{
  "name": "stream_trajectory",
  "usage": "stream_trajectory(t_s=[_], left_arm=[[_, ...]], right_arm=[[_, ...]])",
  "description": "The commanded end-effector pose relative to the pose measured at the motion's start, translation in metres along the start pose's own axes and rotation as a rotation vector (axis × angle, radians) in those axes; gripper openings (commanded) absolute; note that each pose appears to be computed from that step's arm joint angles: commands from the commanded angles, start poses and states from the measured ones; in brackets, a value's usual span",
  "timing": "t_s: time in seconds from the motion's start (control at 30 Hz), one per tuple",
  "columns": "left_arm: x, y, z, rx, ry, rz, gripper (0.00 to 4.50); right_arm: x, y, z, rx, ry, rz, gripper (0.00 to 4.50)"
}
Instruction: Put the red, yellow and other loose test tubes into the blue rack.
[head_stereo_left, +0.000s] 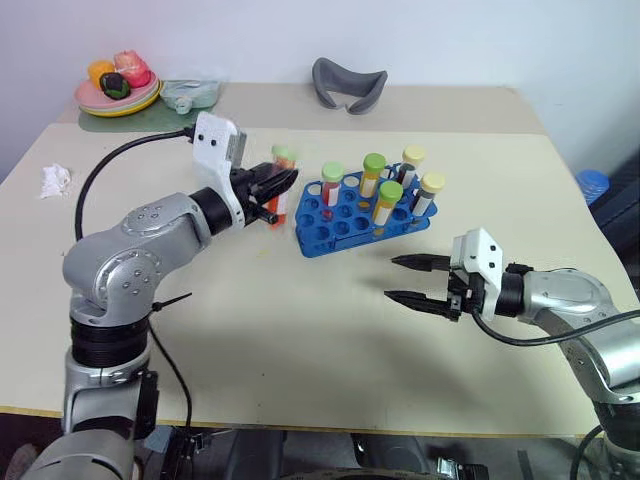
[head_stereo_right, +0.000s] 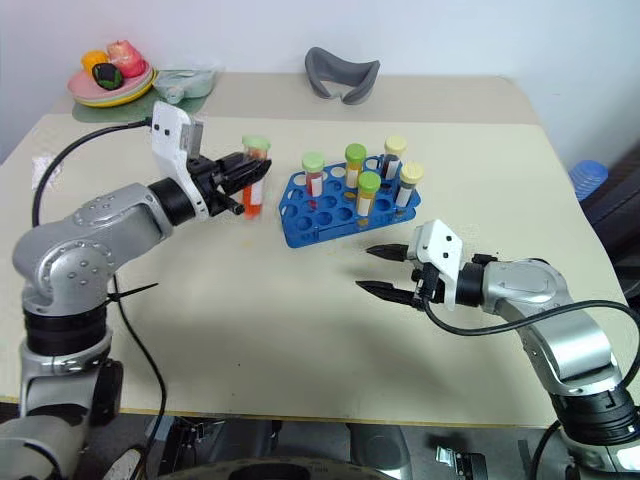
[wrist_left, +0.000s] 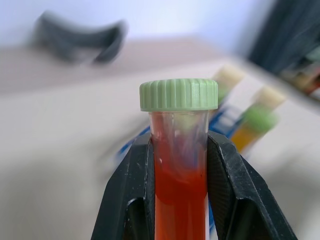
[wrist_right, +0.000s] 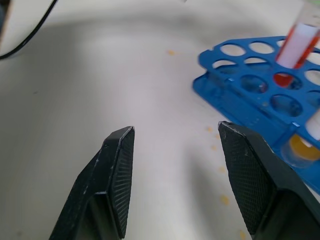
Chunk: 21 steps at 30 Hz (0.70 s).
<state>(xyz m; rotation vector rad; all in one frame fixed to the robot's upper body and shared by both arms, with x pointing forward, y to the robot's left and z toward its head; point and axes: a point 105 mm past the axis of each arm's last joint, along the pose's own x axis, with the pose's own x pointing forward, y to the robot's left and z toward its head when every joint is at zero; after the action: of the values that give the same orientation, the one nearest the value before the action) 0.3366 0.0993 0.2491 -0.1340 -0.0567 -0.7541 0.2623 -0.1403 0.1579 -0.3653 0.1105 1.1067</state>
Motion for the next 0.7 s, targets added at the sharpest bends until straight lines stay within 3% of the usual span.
stream_trajectory(t_s=[0.03,0.17,0.47,0.7], left_arm=[[0.007,0.007,0.02,0.076,-0.171,-0.045,0.78],[0.026,0.01,-0.007,0.231,-0.191,-0.109,0.78],[0.038,-0.01,-0.013,0.055,-0.291,-0.389,0.78],[0.056,-0.014,-0.028,0.119,-0.214,-0.485,0.78]], right_arm=[[-0.003,-0.005,0.01,0.005,-0.032,-0.091,2.71],[-0.005,-0.01,0.007,0.044,-0.02,-0.233,2.71],[-0.007,0.0,0.004,0.086,-0.034,-0.374,2.71],[-0.006,0.002,0.003,0.09,-0.045,-0.415,2.71]])
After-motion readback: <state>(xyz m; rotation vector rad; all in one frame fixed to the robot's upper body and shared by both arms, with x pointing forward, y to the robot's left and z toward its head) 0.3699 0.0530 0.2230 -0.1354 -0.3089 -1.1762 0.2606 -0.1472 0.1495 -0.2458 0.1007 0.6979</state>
